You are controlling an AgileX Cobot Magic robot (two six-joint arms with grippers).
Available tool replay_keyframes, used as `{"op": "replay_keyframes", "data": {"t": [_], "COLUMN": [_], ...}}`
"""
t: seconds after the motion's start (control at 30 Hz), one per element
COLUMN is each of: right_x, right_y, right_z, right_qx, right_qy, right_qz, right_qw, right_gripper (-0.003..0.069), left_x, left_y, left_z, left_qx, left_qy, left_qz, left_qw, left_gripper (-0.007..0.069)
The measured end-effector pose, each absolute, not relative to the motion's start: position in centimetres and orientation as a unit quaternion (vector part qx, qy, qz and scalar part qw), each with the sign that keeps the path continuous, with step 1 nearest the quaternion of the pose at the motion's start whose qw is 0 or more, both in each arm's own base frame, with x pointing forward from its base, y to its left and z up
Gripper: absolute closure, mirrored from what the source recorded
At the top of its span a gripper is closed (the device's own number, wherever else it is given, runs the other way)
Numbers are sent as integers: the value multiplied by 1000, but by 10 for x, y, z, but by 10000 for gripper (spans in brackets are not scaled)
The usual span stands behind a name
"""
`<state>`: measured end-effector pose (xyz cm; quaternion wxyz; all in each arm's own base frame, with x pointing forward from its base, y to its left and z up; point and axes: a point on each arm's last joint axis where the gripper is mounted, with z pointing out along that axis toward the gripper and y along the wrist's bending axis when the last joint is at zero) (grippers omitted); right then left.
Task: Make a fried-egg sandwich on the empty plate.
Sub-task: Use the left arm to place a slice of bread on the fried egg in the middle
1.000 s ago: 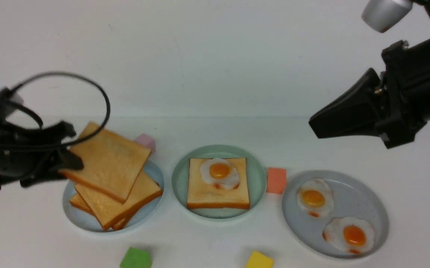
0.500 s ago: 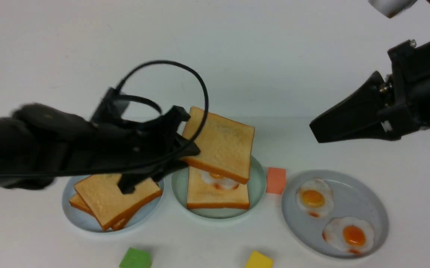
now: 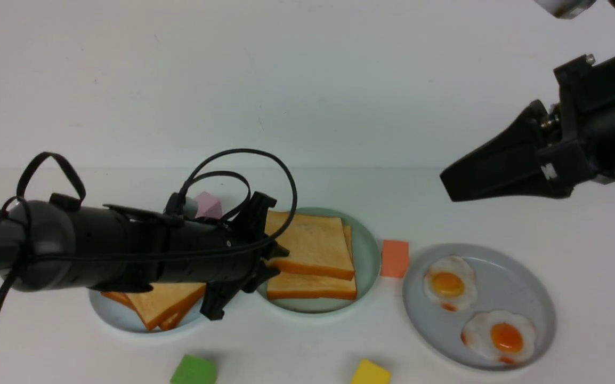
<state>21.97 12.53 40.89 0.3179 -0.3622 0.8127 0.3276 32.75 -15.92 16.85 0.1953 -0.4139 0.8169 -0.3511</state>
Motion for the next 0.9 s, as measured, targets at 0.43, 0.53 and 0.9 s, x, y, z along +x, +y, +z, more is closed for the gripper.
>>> {"op": "replay_keyframes", "data": {"t": [0.43, 0.53, 0.9], "right_x": [219, 219, 218], "right_y": [125, 125, 125], "right_z": [409, 409, 408], "right_qx": [-362, -362, -360], "right_qy": [813, 813, 815], "right_qz": [330, 330, 332], "right_qw": [314, 314, 309], "right_gripper": [608, 599, 577], "left_x": [339, 340, 341], "left_y": [-164, -166, -170], "left_z": [182, 176, 159], "left_qx": [-374, -372, -369], "left_qy": [824, 828, 837], "left_qz": [-358, -358, -356], "left_qw": [228, 218, 192], "left_gripper": [452, 452, 452]}}
